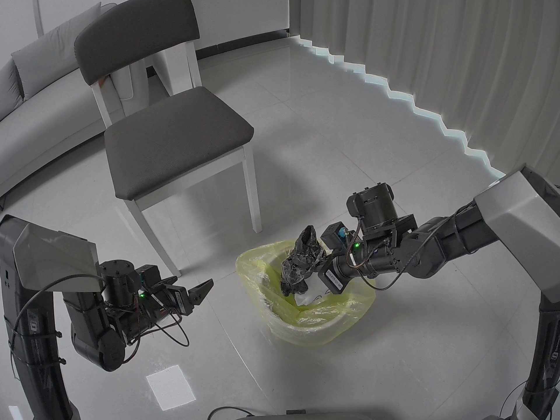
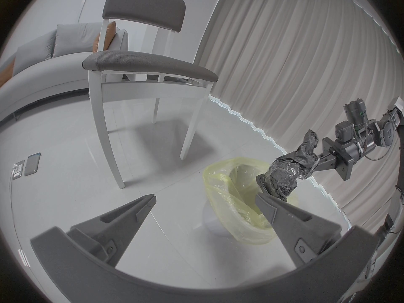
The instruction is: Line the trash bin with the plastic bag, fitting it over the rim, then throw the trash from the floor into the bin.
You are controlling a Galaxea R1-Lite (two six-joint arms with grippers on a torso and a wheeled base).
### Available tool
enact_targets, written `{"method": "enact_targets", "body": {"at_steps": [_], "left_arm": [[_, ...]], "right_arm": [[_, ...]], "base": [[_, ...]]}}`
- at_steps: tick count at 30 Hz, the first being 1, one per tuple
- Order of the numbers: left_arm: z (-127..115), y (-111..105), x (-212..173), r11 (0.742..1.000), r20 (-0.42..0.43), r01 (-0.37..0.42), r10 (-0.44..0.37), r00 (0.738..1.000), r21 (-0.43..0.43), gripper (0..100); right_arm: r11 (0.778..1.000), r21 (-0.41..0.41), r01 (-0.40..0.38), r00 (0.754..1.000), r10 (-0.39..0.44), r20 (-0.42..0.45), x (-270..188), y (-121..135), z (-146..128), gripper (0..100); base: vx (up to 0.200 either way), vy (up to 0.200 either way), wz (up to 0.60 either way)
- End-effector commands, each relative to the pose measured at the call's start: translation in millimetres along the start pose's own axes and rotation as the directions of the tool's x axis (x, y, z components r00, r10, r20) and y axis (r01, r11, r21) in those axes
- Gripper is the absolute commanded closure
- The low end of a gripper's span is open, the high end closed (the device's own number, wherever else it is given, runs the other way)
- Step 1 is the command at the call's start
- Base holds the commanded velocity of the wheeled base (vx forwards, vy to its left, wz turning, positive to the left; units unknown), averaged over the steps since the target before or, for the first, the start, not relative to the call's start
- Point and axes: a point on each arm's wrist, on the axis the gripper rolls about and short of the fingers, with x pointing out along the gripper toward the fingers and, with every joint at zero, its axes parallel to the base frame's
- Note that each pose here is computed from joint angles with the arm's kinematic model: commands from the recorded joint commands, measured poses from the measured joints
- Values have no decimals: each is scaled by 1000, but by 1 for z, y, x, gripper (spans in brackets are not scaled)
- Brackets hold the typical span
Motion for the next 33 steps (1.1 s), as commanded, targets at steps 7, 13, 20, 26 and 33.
{"method": "enact_targets", "body": {"at_steps": [7,13,20,26,33], "left_arm": [[2,2,-2,1000,16,-5,5,1000,0,0],[1,2,-2,1000,13,-6,6,1000,-1,0],[1,4,-2,1000,12,-13,13,1000,-4,0],[0,6,-2,1000,8,-19,19,1000,-7,0],[5,7,22,1000,62,-8,7,998,7,0]], "right_arm": [[1000,19,2,999,-1,-45,26,-10,-17,100],[999,30,21,1000,-20,-19,30,-17,-12,0],[998,46,42,999,-41,-17,26,-26,-14,0],[994,72,81,997,-80,-15,19,-44,-18,0],[984,103,144,990,-144,-1,13,-72,-21,0]], "base": [[0,0,0],[0,0,0],[0,0,0],[0,0,0],[0,0,0]]}}
